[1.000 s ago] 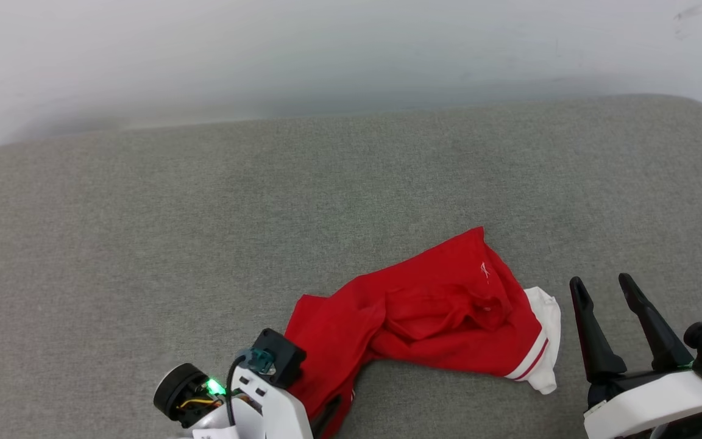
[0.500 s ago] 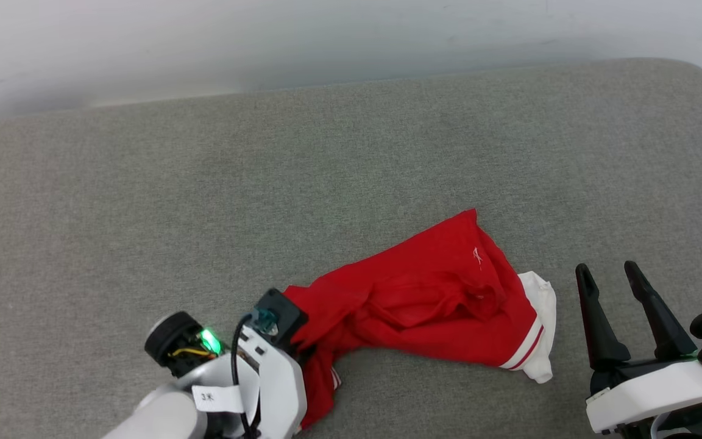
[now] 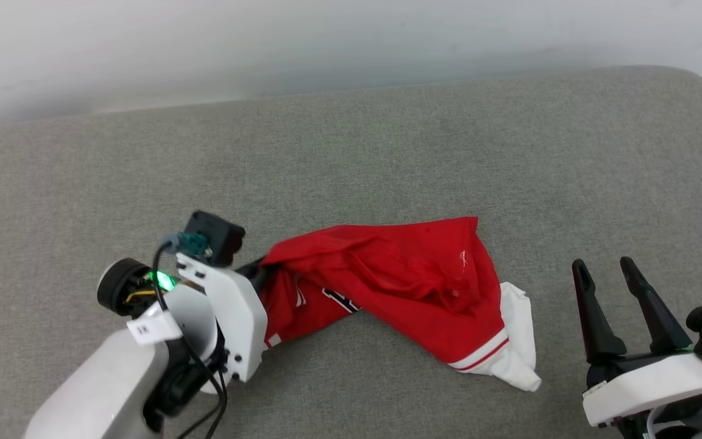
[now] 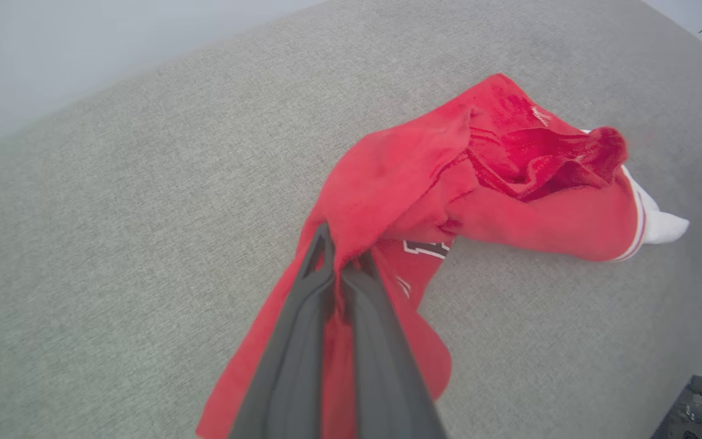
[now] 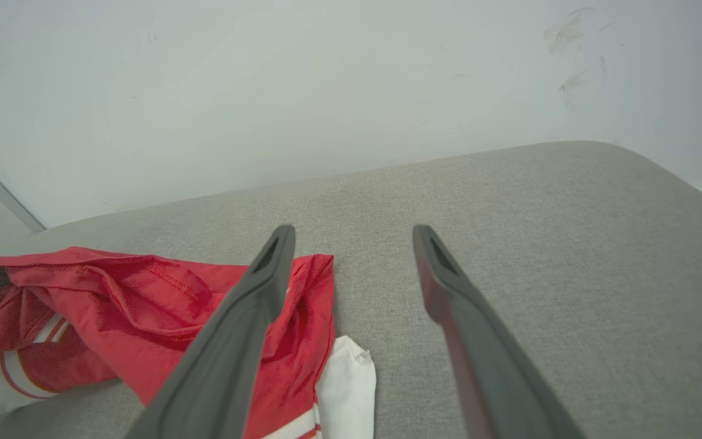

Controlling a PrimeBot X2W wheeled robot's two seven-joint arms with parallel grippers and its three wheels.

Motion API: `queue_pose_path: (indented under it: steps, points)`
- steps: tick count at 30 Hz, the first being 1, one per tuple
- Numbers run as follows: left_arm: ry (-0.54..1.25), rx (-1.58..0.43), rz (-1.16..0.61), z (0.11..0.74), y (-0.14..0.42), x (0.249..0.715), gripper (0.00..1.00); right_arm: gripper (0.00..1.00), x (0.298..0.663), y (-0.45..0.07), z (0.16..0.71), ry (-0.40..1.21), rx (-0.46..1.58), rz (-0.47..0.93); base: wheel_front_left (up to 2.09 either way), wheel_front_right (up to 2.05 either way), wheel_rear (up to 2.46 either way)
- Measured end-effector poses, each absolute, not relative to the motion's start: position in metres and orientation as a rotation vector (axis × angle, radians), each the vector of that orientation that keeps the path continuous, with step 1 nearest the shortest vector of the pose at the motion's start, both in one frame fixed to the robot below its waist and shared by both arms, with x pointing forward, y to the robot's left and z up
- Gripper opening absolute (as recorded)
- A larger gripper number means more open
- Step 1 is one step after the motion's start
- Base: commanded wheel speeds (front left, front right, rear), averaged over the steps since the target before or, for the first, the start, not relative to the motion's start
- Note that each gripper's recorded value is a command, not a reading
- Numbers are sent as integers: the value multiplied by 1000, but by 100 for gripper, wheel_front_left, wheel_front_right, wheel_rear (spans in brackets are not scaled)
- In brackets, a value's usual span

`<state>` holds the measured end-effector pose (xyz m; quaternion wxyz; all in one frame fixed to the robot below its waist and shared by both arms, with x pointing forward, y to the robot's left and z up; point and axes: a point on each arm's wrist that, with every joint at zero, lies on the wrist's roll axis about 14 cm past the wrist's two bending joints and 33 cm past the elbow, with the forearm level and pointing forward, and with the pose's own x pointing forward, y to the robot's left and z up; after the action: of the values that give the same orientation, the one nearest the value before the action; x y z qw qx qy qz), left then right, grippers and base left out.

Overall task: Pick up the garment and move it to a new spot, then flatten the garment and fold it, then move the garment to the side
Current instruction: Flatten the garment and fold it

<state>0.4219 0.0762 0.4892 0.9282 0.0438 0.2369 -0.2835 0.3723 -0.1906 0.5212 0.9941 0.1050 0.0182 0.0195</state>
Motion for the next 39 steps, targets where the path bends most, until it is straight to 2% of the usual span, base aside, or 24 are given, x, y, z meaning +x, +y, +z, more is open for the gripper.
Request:
queue_pose_path:
  steps: [11, 12, 13, 14, 17, 22, 31, 39]
  points:
    - [596, -12, -516, 444, 80, 482, 0, 100, 377, -204, 505, 71, 219, -10, 0, 0, 0]
    - [603, -30, -510, 436, 78, 488, 5, 100, 378, -207, 504, 70, 219, -19, 0, 0, 0]
    - [603, -30, -510, 436, 78, 488, 48, 100, 378, -207, 504, 70, 219, -19, 0, 0, 0]
    - [611, -44, -503, 428, 76, 491, 100, 100, 378, -209, 501, 76, 219, -27, 0, 0, 0]
    - [571, -58, -476, 426, 80, 497, 100, 100, 378, -210, 501, 69, 219, -32, 0, 0, 0]
    - [396, -83, -414, 447, 87, 504, 100, 100, 378, -209, 506, 49, 220, -26, 0, 0, 0]
    - [98, -93, -291, 488, 109, 483, 100, 100, 378, -197, 514, 35, 218, 16, 0, 0, 0]
    - [-38, -111, -185, 516, 124, 450, 100, 100, 372, -187, 514, 63, 211, 51, 0, 0, 0]
